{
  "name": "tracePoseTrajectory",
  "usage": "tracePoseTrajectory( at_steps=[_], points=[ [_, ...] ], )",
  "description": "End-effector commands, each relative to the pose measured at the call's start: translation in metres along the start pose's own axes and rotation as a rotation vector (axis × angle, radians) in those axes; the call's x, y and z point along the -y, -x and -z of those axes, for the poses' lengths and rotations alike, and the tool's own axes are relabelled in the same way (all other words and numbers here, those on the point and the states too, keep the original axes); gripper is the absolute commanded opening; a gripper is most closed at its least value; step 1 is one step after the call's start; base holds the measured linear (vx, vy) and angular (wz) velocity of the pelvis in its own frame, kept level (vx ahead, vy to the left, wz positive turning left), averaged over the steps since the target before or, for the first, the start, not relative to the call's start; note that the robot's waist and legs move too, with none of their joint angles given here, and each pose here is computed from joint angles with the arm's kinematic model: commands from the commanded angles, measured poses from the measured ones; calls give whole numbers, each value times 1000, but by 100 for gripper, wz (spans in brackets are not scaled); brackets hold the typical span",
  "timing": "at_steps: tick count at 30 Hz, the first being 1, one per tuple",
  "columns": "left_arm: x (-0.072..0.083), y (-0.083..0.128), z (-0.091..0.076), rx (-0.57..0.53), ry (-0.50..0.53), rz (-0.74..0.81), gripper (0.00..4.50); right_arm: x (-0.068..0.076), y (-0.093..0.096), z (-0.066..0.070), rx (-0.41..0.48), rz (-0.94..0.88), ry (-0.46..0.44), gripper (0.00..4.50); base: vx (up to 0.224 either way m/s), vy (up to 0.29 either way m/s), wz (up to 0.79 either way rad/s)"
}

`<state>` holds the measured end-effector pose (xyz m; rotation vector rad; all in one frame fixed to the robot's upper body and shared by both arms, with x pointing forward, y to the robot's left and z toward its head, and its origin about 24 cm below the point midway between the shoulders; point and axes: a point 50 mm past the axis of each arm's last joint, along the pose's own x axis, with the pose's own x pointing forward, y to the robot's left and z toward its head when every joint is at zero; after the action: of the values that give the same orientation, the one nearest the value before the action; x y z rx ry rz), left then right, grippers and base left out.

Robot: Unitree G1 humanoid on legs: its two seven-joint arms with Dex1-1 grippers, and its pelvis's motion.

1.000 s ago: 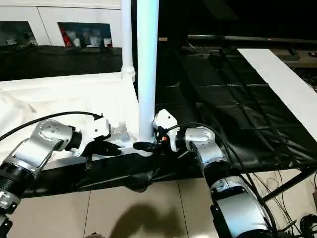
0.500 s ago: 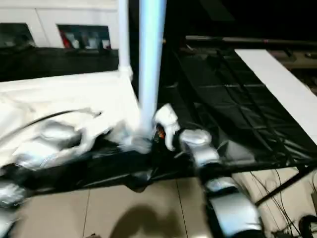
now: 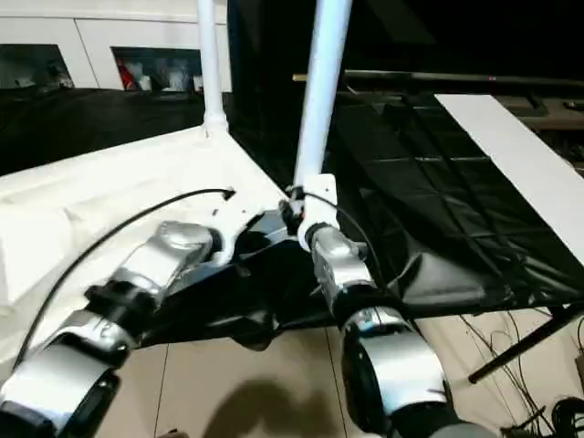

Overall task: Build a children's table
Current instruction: Rotate leg to tighten

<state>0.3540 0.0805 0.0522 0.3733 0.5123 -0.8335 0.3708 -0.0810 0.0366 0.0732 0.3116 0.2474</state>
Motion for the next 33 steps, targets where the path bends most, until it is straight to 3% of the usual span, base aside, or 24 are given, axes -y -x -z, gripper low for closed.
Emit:
tracePoseTrajectory(
  at_steps=[1, 6, 10, 11, 15, 16, 18, 19, 24, 33],
  points=[
    [-13, 4, 7, -38, -6, -115, 0, -20, 4, 28, -104, -80, -98, 267, 0, 0, 0],
    [-13, 7, 12, -54, -28, -82, 0, -28, 3, 21, -68, -172, -106, 267, 0, 0, 0],
    [-14, 10, 15, -49, -47, -40, 0, -27, 2, 13, -24, -236, -86, 267, 0, 0, 0],
    [-13, 12, 16, -47, -51, -14, 0, -24, 3, 8, 1, -270, -76, 323, 0, 0, 0],
    [-13, 20, 22, -52, -83, 58, 0, -13, 5, 0, 33, -342, -28, 359, 0, 0, 0],
    [-14, 21, 23, -54, -85, 62, 0, -12, 5, 0, 34, -350, -21, 359, 0, 0, 0],
    [-14, 31, 27, -29, -136, 164, 0, 6, 12, -5, 35, -467, 68, 370, 0, 0, 0],
    [-14, 31, 27, -29, -136, 164, 0, 6, 12, -5, 35, -467, 68, 370, 0, 0, 0],
    [-9, 55, 31, 15, -202, 394, 0, 29, 32, -8, 14, -732, 234, 370, 0, 0, 0],
    [-10, 72, 36, -22, -245, 502, 0, 33, 50, -5, -14, -954, 335, 370, 0, 0, 0]
  ],
)
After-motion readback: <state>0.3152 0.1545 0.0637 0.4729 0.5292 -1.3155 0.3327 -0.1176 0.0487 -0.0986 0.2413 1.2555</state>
